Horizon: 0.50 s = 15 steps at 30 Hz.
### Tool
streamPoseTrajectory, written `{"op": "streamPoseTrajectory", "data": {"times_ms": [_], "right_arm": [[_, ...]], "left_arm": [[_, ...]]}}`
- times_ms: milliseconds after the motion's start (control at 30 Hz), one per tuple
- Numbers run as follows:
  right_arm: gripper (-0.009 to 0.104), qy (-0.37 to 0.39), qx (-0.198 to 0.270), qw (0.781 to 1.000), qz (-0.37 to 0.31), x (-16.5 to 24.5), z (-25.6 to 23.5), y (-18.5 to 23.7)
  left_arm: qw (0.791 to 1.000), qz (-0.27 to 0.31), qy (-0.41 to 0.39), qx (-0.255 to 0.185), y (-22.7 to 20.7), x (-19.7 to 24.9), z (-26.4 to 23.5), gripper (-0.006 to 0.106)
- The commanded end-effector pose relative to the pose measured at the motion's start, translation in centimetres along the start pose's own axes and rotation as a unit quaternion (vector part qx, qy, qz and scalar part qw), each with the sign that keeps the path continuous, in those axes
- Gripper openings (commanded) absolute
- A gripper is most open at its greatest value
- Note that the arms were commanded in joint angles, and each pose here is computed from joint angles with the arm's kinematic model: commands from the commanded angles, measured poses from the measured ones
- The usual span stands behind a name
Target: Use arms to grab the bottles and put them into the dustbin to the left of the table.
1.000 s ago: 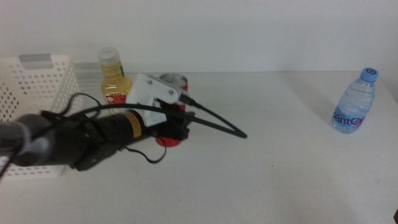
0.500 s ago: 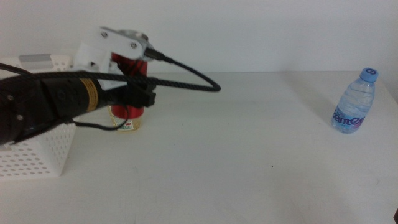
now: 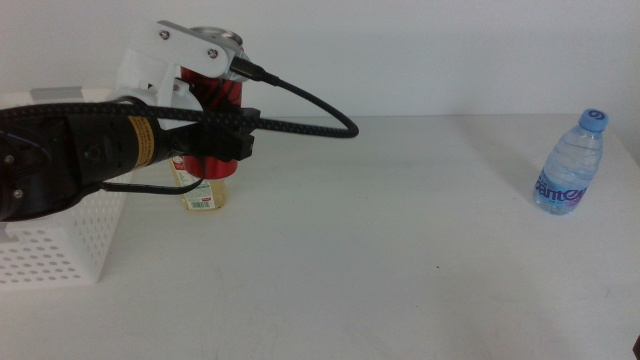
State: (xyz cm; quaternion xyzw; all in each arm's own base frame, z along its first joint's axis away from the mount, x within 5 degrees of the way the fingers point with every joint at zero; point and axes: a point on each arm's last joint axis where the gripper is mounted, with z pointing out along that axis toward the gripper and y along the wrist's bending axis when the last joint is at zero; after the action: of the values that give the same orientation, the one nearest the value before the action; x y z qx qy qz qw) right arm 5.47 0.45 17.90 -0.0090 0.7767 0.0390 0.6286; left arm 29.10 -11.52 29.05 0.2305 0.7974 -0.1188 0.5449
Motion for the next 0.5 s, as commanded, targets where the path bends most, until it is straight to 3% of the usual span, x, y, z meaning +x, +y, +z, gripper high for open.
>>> {"op": "streamPoseTrajectory", "data": {"times_ms": [0,167,267,467], "right_arm": [[0.068,-0.053,0.003,0.999,-0.011,-1.0,-0.3,0.0],[0.068,-0.053,0.003,0.999,-0.011,-1.0,-0.3,0.0],[0.068,-0.053,0.003,0.999,-0.011,-1.0,-0.3,0.0],[0.068,-0.053,0.003,0.999,-0.011,-1.0,-0.3,0.0]], "left_arm": [[0.998,-0.024,-0.053,0.006,0.1,-2.7,-1.6,0.006],[0.995,-0.054,-0.081,-0.015,0.5,-3.5,-2.5,0.000],[0.994,-0.050,-0.074,-0.060,1.2,-3.7,-3.2,-0.005],[0.991,-0.016,0.027,-0.130,2.5,-3.5,-4.1,-0.005]]}}
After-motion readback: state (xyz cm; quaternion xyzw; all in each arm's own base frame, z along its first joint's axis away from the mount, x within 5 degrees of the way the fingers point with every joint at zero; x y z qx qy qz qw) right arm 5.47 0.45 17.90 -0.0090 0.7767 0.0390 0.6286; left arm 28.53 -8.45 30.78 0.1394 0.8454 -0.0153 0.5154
